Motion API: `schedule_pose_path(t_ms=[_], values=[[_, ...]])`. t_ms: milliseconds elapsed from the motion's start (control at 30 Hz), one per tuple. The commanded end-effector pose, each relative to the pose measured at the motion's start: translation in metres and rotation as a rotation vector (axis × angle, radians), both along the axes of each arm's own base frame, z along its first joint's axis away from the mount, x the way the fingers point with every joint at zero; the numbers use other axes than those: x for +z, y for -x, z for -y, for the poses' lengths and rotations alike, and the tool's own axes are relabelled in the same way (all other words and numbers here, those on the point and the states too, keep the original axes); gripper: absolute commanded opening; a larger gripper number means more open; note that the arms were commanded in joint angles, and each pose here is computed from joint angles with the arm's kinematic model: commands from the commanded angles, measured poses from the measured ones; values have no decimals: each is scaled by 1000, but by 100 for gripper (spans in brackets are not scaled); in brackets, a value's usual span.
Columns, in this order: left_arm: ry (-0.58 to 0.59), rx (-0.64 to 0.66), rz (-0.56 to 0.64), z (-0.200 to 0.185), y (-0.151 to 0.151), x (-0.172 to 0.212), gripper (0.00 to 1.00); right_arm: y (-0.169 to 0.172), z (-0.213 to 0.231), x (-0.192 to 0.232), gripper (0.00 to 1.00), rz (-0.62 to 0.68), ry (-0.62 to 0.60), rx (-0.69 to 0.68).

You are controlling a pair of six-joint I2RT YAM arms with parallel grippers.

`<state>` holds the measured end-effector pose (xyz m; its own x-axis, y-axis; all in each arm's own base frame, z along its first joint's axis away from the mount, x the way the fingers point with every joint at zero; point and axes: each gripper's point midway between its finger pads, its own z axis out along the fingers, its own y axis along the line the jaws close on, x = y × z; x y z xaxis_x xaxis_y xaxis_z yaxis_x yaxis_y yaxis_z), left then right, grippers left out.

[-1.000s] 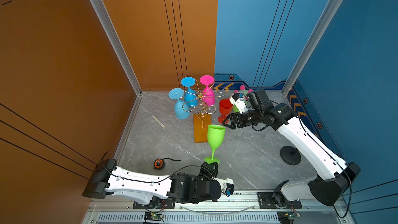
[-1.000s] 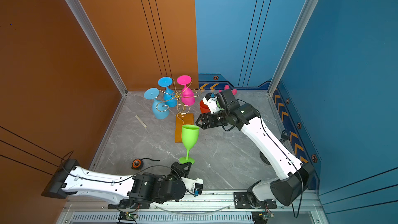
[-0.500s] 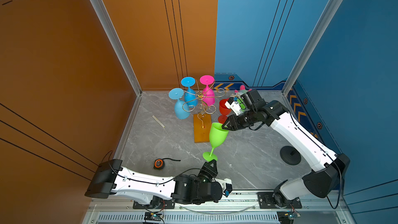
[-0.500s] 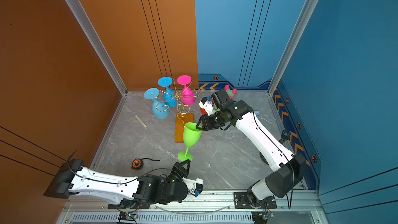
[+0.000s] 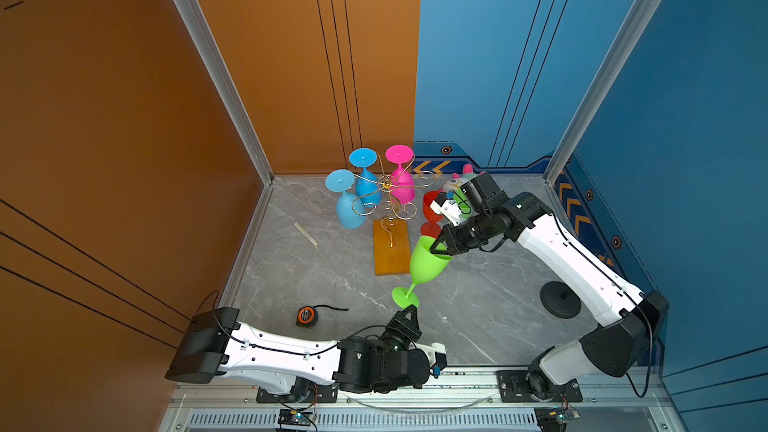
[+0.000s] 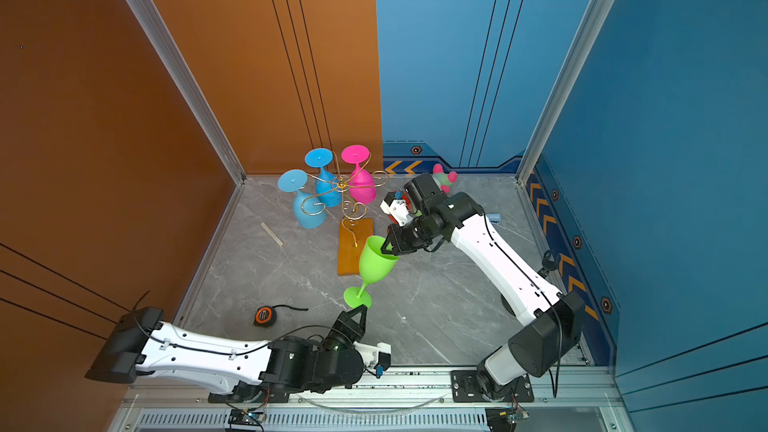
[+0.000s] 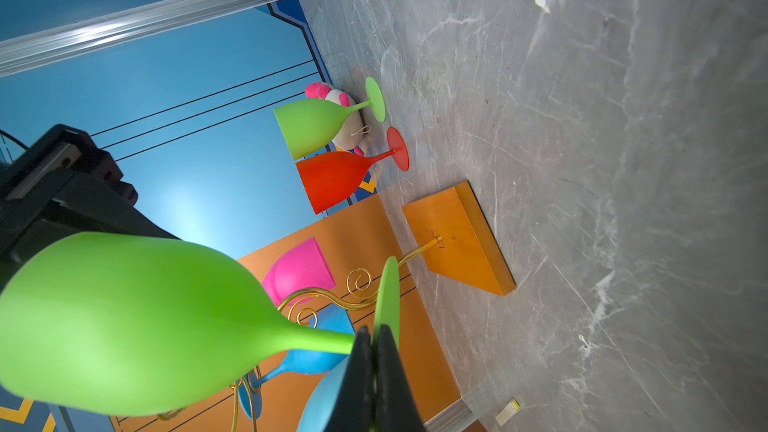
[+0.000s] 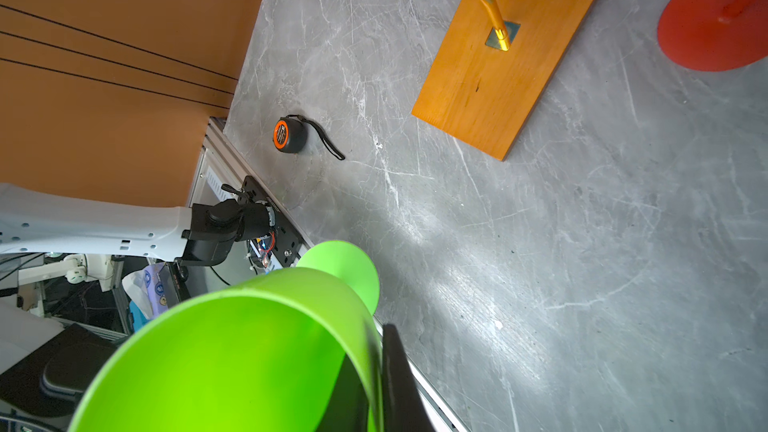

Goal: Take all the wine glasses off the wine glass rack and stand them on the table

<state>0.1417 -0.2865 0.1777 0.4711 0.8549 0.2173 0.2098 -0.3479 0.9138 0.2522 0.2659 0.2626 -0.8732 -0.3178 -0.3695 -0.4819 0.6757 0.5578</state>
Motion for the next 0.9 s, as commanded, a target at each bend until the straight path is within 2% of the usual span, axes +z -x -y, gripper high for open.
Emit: schedule_pose_path(t_ms=[0, 100, 333, 467, 600, 700, 867], values=[[51, 55, 14, -5, -8, 5, 1, 2, 4, 6, 4, 10, 15, -5], [54, 57, 4, -5, -7, 4, 11, -1, 6, 8, 1, 21, 24, -18], [67, 65, -21, -5, -7, -1, 22, -6, 11, 12, 0, 50, 42, -45], [136, 87, -54, -4, -6, 1, 29, -16, 24, 11, 0, 104, 99, -96], [255, 118, -93, -5, -6, 11, 39, -32, 45, 11, 0, 175, 186, -175], [406, 158, -147, -9, -6, 23, 57, -44, 62, 9, 0, 230, 269, -231], [627, 254, -208, -28, -12, 42, 67, -59, 75, 8, 0, 266, 333, -285]])
